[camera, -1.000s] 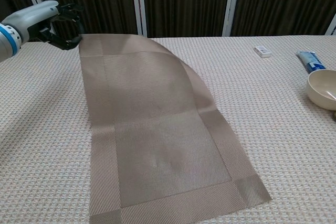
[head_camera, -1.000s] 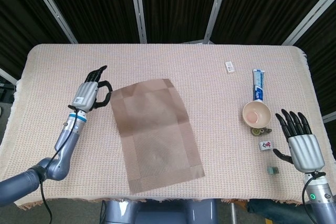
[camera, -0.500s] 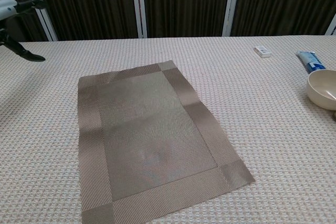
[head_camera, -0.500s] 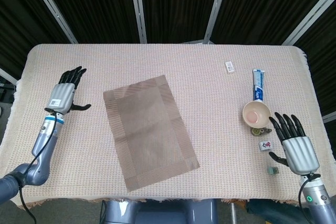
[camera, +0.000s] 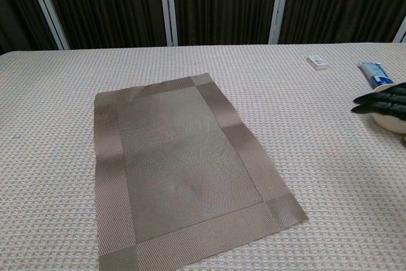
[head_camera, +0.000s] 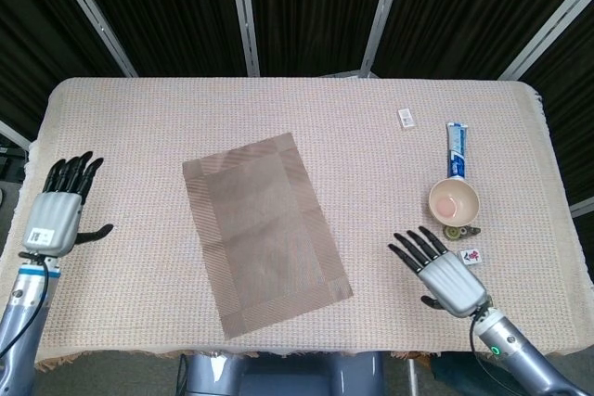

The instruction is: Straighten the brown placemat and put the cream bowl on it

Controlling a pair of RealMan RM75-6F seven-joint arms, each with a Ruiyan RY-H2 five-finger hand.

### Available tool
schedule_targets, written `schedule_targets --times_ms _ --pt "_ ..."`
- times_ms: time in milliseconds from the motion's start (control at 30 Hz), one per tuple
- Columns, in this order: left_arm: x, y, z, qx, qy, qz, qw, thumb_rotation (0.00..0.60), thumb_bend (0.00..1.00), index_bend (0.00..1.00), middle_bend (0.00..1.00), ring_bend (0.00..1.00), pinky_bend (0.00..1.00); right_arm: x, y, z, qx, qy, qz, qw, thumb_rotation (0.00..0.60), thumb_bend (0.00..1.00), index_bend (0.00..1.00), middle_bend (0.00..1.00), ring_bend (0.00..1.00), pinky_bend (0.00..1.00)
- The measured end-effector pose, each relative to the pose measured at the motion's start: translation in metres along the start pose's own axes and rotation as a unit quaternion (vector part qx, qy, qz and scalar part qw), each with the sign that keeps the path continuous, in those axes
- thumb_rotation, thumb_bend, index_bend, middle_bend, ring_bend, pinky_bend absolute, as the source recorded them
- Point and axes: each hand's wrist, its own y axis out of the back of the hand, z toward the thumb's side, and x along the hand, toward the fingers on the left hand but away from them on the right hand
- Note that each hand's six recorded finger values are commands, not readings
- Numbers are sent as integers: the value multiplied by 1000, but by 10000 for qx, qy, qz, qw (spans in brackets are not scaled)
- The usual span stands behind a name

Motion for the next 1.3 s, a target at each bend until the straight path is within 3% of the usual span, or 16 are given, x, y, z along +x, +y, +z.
schedule_targets --times_ms 200,367,533,867,1300 --pt "-35 4 -4 -199 151 -19 9997 600 0 0 0 0 0 -38 -9 45 132 886 388 9952 600 0 55 0 0 0" --pt "-42 2 -11 -153 229 -7 9996 600 0 0 0 0 0 -60 -22 73 222 1241 556 9905 600 0 58 0 0 0" --pt "-45 -5 -14 -171 259 -83 9995 600 0 0 0 0 0 -75 -31 83 121 1212 665 9903 600 0 66 0 0 0" --pt "-44 -10 -14 -237 223 -165 9993 600 0 0 0 0 0 -105 -30 92 310 1128 481 9920 600 0 83 0 0 0" --pt "-44 -13 -16 -274 198 -256 9991 600 0 0 0 0 0 -114 -41 102 345 1114 507 9919 600 0 84 0 0 0"
